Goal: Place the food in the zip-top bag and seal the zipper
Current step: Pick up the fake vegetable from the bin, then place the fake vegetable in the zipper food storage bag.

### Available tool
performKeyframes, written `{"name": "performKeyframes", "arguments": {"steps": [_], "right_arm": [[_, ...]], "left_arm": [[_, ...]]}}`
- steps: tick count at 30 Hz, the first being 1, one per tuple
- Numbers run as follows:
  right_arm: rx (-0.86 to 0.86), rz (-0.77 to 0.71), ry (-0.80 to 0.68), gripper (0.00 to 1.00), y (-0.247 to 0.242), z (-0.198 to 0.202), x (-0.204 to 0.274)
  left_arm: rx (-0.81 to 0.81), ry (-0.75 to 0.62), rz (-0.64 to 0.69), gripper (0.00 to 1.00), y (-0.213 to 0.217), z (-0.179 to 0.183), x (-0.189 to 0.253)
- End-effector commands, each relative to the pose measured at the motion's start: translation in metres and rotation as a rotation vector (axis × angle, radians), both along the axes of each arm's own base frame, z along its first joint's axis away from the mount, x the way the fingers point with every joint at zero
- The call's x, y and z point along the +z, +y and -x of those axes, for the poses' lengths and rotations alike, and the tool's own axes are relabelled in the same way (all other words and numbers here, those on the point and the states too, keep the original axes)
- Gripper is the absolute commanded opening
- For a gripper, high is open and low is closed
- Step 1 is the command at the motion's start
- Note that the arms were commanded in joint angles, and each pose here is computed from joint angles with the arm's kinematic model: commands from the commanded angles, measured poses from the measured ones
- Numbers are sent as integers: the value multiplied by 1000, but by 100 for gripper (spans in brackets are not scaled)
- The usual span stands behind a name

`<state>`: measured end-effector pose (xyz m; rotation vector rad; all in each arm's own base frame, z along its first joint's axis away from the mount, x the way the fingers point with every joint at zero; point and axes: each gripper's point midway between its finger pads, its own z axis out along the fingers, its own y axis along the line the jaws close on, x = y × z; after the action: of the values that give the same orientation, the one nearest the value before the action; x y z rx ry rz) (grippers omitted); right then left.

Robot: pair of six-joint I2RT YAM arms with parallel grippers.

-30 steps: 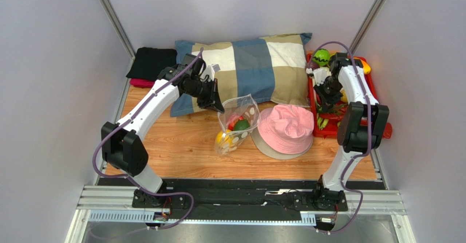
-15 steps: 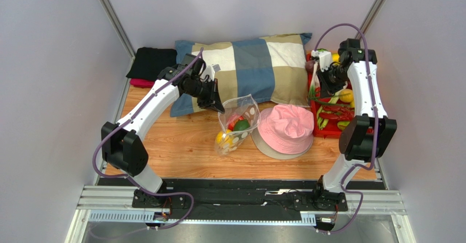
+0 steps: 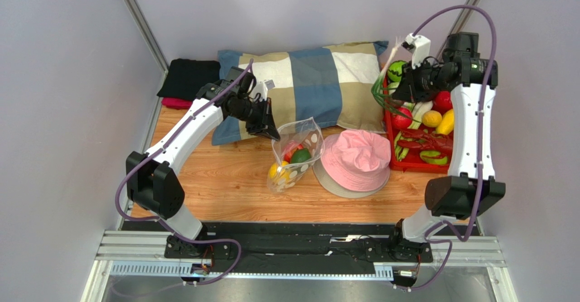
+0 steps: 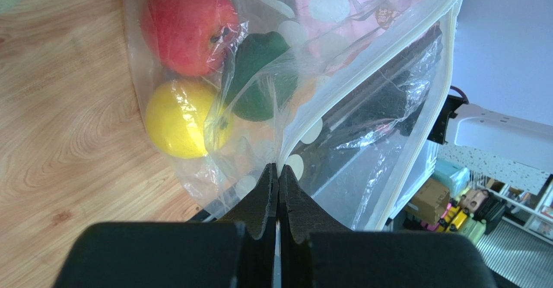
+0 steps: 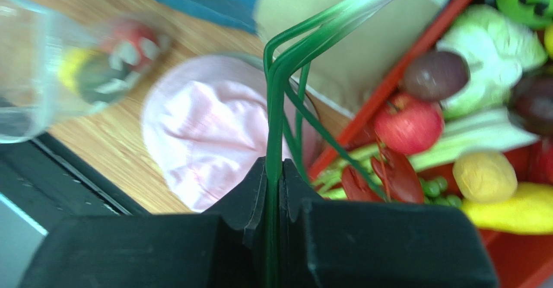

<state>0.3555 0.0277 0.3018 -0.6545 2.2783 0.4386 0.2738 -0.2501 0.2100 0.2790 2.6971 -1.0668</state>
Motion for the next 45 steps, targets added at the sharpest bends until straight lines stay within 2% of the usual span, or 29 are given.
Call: {"name": "performKeyframes", "arguments": {"steps": [1, 6, 9, 10, 11, 13, 16, 22, 26, 31, 40, 45], "right_arm": [[112, -198, -45, 0, 52, 61, 60], [264, -90, -246, 0, 81, 82, 76], [367, 3, -429, 0, 102, 98, 85], [434, 55, -545, 0, 114, 99, 94], [471, 82, -548, 0, 119, 101, 78], [565, 162, -722, 0, 130, 113, 90], [661, 232, -812, 0, 141, 118, 81], [785, 283, -832, 0, 165, 119, 66], [955, 466, -1009, 0, 173, 119, 50], [1082, 543, -1082, 0, 181, 118, 37], [1321, 649, -1095, 0, 198, 119, 5], [1352, 689, -1025, 0, 200, 107, -6]], "left_arm": [[-28, -49, 32, 0, -3, 0, 13], [-42, -70, 36, 0, -2, 2, 15], [-47, -79, 31, 0, 0, 3, 13], [-51, -77, 30, 0, 0, 4, 12], [-55, -79, 33, 0, 0, 5, 13], [-60, -83, 34, 0, 1, 6, 12], [-69, -87, 43, 0, 0, 8, 14], [-74, -94, 51, 0, -1, 8, 16], [-78, -95, 53, 0, -1, 8, 15], [-85, -99, 56, 0, -2, 9, 16], [-105, -120, 57, 0, -6, 11, 19], [-115, -125, 55, 0, -8, 14, 20]]}}
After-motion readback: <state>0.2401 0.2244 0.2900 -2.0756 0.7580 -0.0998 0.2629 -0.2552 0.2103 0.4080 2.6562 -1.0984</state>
